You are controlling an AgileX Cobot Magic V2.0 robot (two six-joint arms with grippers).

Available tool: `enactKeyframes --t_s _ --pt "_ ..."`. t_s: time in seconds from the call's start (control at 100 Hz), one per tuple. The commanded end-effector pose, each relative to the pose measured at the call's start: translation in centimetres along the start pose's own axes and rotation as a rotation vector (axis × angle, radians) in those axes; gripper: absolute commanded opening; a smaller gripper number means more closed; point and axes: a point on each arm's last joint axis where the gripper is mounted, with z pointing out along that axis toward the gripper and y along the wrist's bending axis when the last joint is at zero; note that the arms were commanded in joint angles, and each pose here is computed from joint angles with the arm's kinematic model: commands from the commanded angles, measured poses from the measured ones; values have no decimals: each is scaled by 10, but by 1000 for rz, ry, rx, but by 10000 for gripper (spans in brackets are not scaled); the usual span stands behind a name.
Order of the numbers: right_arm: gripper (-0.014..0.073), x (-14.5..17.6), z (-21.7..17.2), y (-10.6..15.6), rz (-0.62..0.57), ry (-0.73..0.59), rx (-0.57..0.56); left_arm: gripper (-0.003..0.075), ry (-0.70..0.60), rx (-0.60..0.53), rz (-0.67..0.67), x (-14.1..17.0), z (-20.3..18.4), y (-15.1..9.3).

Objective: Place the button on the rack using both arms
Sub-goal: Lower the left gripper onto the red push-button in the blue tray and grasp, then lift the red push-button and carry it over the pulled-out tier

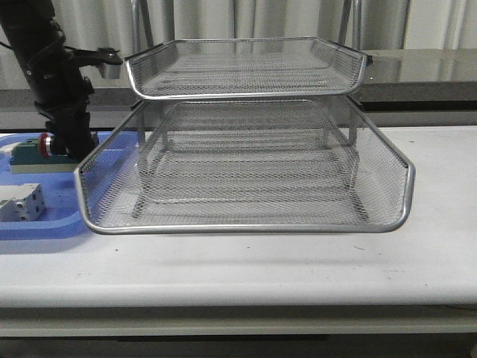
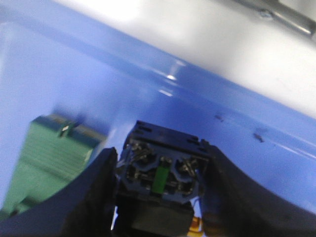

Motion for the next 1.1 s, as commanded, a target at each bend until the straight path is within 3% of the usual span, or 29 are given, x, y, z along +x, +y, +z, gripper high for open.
enactKeyframes --t_s 0.0,0.32,0.57,0.87,1.09 --pt "-68 -13 -3 0 -9 -90 0 -20 -55 -93 -9 -9 -67 -3" --pt "-68 -13 -3 0 -9 -90 0 -20 -100 -237 -59 -7 -140 -14" --pt "-68 -13 -3 0 -9 -90 0 -20 -135 -263 -106 0 -180 -37" --pt "-68 -13 -3 0 -9 -90 0 -20 -119 -193 -25 -1 -195 -99" --pt "-68 -13 -3 0 -9 -90 0 -20 -139 -124 77 -21 -197 -155"
